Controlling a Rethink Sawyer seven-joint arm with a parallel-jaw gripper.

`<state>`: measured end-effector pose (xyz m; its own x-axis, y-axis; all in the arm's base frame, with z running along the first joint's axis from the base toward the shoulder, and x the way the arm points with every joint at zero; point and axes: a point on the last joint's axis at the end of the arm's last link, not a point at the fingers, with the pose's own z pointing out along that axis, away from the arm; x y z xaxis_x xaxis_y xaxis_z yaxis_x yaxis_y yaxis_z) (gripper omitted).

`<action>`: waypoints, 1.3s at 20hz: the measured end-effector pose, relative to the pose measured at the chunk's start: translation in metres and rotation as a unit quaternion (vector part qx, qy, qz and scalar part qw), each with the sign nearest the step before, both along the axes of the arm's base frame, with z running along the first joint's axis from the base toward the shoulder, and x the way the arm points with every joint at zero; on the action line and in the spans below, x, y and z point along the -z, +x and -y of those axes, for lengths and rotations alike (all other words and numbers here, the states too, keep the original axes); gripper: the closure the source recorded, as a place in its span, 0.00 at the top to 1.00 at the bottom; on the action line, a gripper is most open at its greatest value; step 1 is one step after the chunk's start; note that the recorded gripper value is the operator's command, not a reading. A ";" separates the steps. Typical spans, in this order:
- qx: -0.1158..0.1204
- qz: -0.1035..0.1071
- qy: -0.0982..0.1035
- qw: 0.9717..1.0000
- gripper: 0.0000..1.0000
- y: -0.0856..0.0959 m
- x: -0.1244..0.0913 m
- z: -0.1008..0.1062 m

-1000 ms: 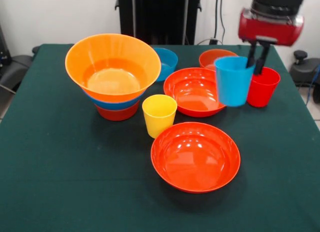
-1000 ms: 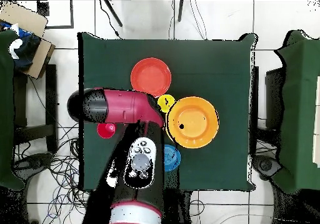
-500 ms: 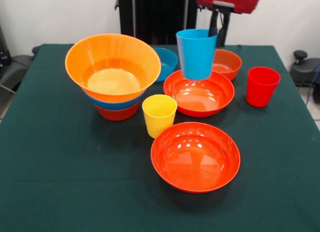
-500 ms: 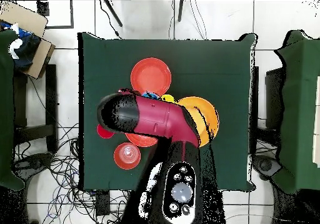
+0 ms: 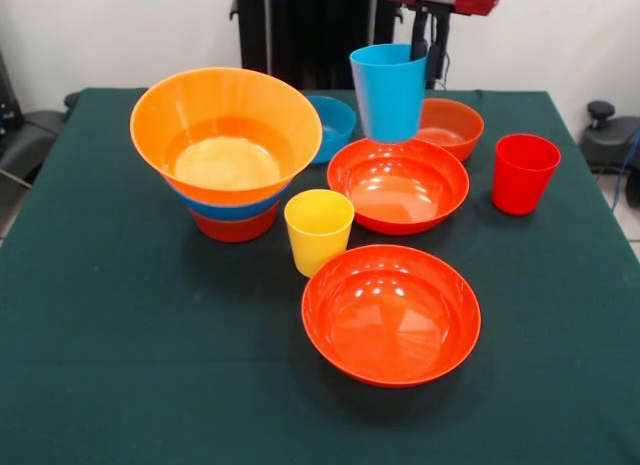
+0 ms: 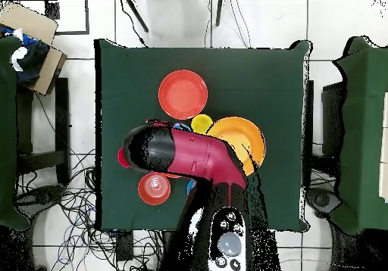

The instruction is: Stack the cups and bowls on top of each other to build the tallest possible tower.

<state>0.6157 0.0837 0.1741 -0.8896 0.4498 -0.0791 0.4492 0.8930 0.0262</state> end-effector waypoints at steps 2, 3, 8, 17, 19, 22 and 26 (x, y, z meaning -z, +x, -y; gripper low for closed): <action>-0.002 -0.007 0.004 1.000 0.00 -0.007 0.002 -0.004; -0.002 -0.009 0.006 1.000 0.00 -0.010 0.003 -0.004; 0.004 -0.027 0.020 0.999 0.00 -0.028 0.008 -0.003; 0.031 -0.054 0.036 0.997 0.00 -0.050 0.019 0.025; 0.033 -0.060 0.037 0.997 0.00 -0.055 0.023 0.031; 0.033 -0.068 0.038 0.996 0.00 -0.064 0.028 0.040; 0.031 -0.072 0.038 0.996 0.00 -0.069 0.032 0.047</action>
